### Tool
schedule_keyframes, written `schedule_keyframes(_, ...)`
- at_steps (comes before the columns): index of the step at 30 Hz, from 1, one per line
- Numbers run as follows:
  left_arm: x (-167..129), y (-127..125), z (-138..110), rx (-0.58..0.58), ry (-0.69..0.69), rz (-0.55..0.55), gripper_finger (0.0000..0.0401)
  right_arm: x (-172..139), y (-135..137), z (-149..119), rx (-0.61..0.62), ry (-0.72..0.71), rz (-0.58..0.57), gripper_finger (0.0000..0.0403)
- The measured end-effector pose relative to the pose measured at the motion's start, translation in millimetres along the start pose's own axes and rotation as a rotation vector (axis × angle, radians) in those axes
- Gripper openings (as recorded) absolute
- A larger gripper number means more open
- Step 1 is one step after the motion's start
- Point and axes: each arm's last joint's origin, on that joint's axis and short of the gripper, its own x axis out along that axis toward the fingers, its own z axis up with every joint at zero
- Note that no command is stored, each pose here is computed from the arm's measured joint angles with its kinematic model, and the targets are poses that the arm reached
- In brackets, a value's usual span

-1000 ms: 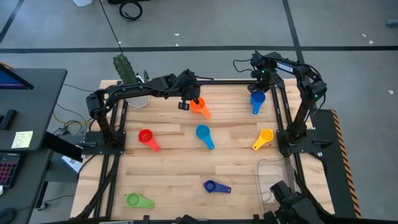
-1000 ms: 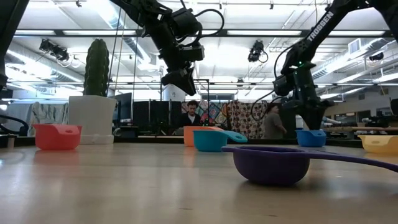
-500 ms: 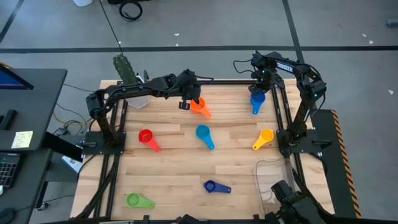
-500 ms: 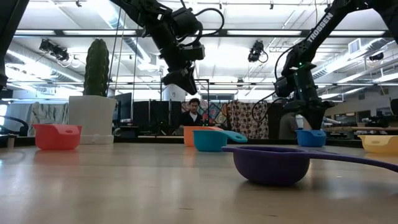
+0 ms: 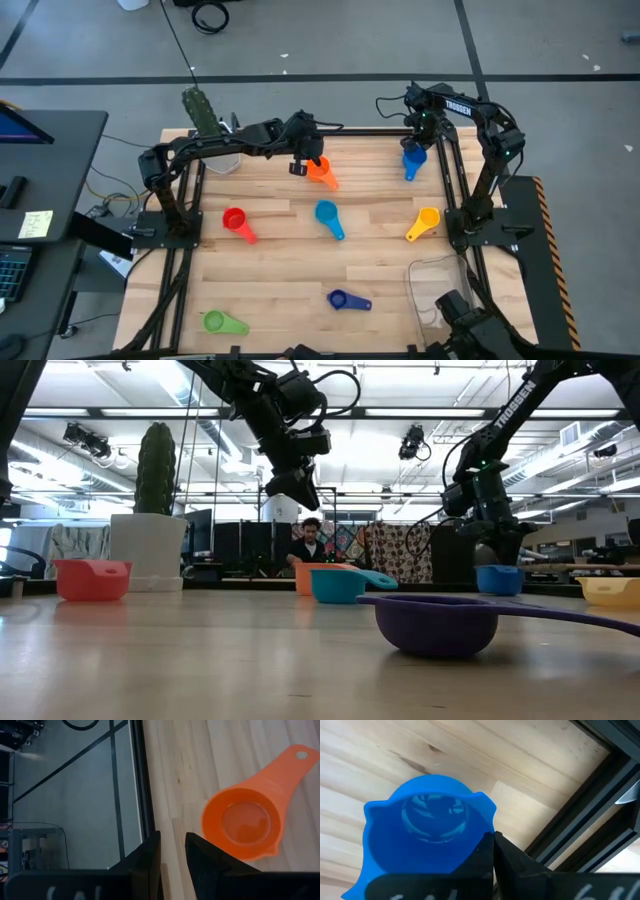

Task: Nest measuring cups in basket
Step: Stack the blue measuring cup on top of the orange measuring cup

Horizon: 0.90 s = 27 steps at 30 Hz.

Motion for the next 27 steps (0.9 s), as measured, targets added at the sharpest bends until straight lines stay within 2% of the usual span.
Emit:
schedule_keyframes(16,0.0,0.0,0.0,0.0,0.0,0.0,0.0094,-0.4,1.4,-5.3,0.001,0.055,0.029,0.0001)
schedule_keyframes(27,0.0,0.0,0.0,0.0,0.0,0.0,0.0094,-5.5,16.4,-5.0,-0.074,0.063,0.016,0.0)
